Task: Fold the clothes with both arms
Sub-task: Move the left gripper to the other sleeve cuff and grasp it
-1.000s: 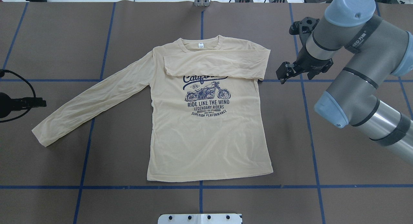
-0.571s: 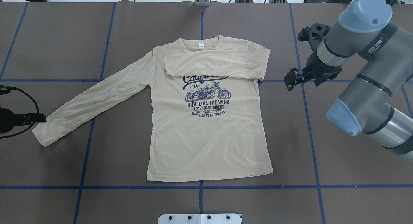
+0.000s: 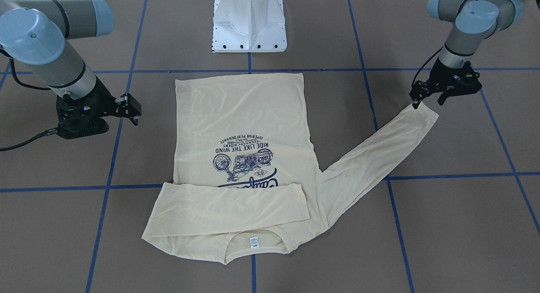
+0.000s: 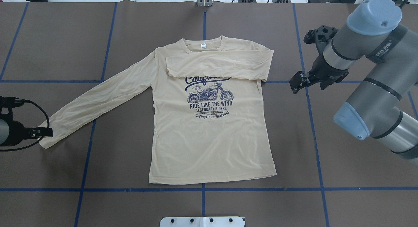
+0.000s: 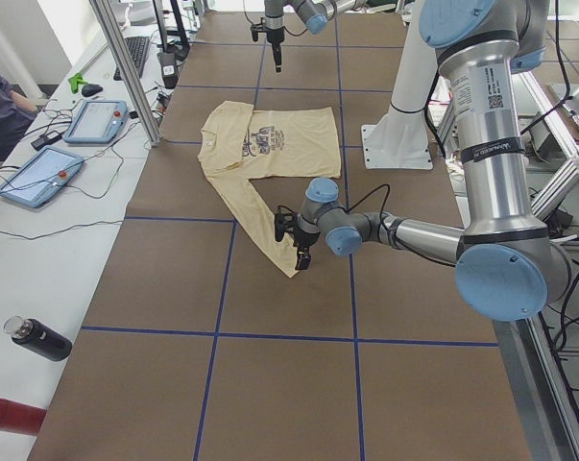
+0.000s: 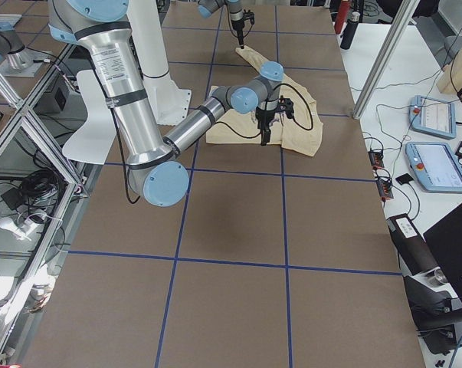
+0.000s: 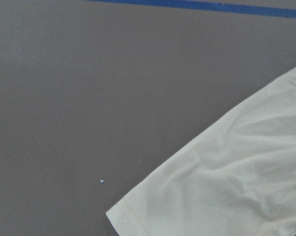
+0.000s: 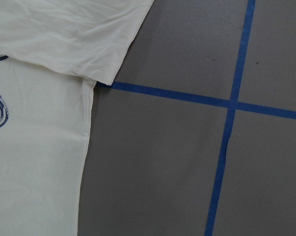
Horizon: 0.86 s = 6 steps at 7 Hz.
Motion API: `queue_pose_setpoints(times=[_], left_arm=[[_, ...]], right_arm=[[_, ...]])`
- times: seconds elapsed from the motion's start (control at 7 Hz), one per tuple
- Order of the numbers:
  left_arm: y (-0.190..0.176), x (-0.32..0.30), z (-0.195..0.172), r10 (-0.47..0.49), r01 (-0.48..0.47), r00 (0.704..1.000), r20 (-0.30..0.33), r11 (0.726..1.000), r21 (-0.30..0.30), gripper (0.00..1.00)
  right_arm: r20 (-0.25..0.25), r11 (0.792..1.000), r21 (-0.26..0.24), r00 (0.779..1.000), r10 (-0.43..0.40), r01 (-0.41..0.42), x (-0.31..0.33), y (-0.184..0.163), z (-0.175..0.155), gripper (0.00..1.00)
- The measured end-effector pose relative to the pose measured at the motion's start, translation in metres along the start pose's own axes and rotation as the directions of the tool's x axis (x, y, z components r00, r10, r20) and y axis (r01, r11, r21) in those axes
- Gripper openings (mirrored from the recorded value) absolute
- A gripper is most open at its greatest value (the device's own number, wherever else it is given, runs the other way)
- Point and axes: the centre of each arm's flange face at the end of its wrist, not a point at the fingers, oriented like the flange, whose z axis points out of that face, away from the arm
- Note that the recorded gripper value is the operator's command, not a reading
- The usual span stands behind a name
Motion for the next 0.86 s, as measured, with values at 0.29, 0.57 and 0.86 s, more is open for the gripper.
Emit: queue_pose_setpoints(times=[0.29, 0.57, 0.86], left_arm=[[0.0053, 0.0053, 0.0040, 0.012, -0.012, 1.000, -0.002, 1.000, -0.014, 0.89], [0.0062, 0.0046, 0.0070, 0.014, -0.014, 1.000, 0.002, 1.000, -0.019, 0.89], [0.0067, 0.0023, 0.0113, 0.015, -0.015, 1.000, 0.009, 1.000, -0.023, 0.89]], right_arm=[[-0.001, 1.000, -0.001, 1.000, 0.001, -0.001, 0.0006, 0.0002, 0.0004, 1.00], [-0.001, 1.000, -0.001, 1.000, 0.001, -0.001, 0.0006, 0.0004, 0.0003, 1.00], [-0.001, 1.000, -0.001, 1.000, 0.001, -0.001, 0.0009, 0.0007, 0.0004, 1.00]])
